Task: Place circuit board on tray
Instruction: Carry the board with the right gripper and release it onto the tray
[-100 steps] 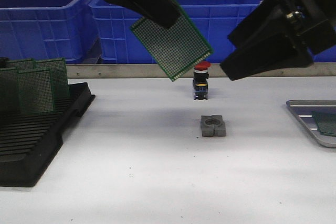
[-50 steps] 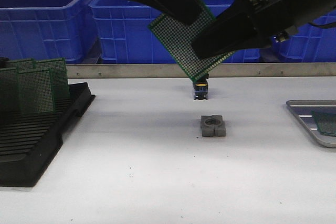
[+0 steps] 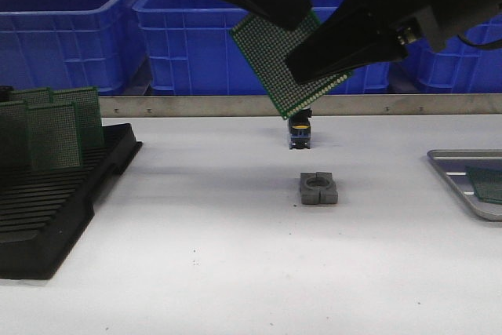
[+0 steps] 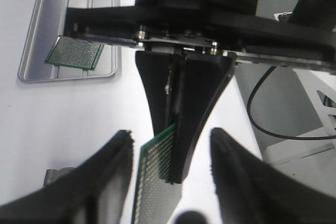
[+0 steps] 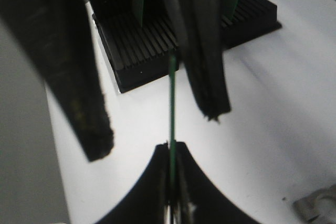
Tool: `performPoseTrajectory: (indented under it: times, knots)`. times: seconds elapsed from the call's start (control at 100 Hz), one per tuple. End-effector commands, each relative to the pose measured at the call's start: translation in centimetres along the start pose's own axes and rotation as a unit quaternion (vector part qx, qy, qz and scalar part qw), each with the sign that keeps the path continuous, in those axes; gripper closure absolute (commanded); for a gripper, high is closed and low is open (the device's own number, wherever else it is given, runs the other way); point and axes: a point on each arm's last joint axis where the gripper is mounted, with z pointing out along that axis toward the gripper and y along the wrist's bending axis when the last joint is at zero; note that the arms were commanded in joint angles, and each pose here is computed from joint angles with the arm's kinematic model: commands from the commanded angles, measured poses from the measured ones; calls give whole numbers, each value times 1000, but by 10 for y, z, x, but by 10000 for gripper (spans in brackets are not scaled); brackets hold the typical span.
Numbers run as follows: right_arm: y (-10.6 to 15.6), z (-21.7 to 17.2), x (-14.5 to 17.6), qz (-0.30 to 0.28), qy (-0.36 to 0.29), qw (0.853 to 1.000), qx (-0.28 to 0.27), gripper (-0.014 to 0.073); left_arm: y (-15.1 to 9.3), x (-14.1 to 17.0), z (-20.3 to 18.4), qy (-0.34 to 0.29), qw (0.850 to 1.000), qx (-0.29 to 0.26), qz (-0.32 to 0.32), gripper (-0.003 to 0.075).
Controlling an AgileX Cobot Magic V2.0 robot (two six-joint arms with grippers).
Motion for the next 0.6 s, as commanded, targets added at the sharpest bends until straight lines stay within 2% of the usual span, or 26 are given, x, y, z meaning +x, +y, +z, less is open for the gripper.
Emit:
performPoseTrajectory:
  times: [0.0, 0.06, 0.16, 0.3, 0.44, 0.59]
  knots:
    - [6, -8, -14, 109, -25, 994, -15, 663, -8, -30, -16, -50, 998, -32, 16, 216]
    - [4, -9, -10, 143, -6, 990, -7, 663, -7, -30, -16, -51, 998, -39, 16, 184]
    - [-4, -13, -2, 184, 23, 982, 20, 663, -6, -30, -16, -51, 998, -44, 15, 184]
    - [-26, -27, 6, 237, 25, 968, 77, 663, -4, -30, -16, -51, 997, -51, 15, 184]
    - [-56, -49, 14, 288, -7, 945, 156, 663, -4, -30, -16, -51, 997, -51, 15, 184]
    - [-91, -71, 30, 326, -30, 912, 245, 663, -4, -30, -16, -51, 997, -51, 15, 184]
